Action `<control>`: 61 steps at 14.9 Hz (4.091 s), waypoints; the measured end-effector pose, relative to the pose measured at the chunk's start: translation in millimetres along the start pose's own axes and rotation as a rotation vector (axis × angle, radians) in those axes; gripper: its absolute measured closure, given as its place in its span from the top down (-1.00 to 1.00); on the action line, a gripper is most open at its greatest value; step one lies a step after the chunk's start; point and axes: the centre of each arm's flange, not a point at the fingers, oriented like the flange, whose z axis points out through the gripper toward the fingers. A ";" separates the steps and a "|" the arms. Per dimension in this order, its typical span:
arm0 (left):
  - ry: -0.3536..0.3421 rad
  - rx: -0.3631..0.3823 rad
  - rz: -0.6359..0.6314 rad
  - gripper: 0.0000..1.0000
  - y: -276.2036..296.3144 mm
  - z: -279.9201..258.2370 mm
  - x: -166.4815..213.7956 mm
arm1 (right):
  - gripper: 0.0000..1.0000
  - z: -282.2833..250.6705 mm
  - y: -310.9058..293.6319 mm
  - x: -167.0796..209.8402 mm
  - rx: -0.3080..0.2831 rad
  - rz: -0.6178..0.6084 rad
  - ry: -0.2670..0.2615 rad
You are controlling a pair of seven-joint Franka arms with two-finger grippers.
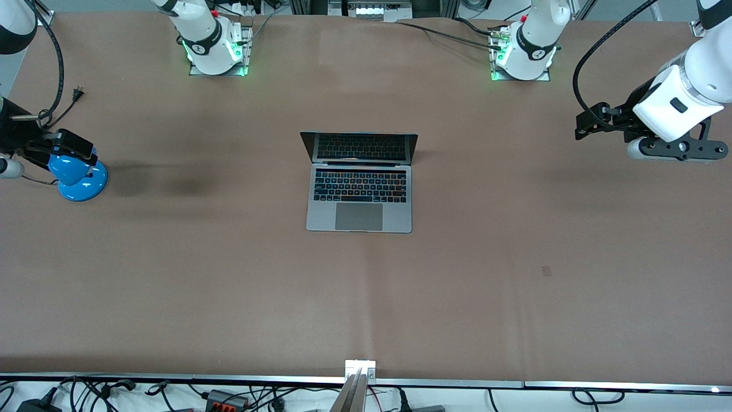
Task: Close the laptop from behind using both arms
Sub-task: 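Raise both grippers from rest toward the open silver laptop, then move both grippers over the laptop lid's back edge, then push the lid down with both grippers from behind the screen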
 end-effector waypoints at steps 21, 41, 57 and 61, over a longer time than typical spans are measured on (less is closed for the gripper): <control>-0.100 -0.035 -0.025 -0.98 0.0 6.5 -11.8 | -0.98 9.7 -9.1 -8.3 0.009 -0.014 -0.065; -0.162 -0.107 0.062 -0.98 261.0 203.6 -120.4 | -0.98 181.8 -300.1 -112.7 0.266 -0.316 -0.445; -0.052 -0.201 0.057 -0.98 277.1 293.3 -92.2 | -0.98 230.9 -390.4 -137.5 0.224 -0.303 -0.323; -0.042 -0.225 0.046 -0.98 274.5 306.7 -76.1 | -0.98 227.6 -392.4 -126.8 0.241 -0.287 -0.266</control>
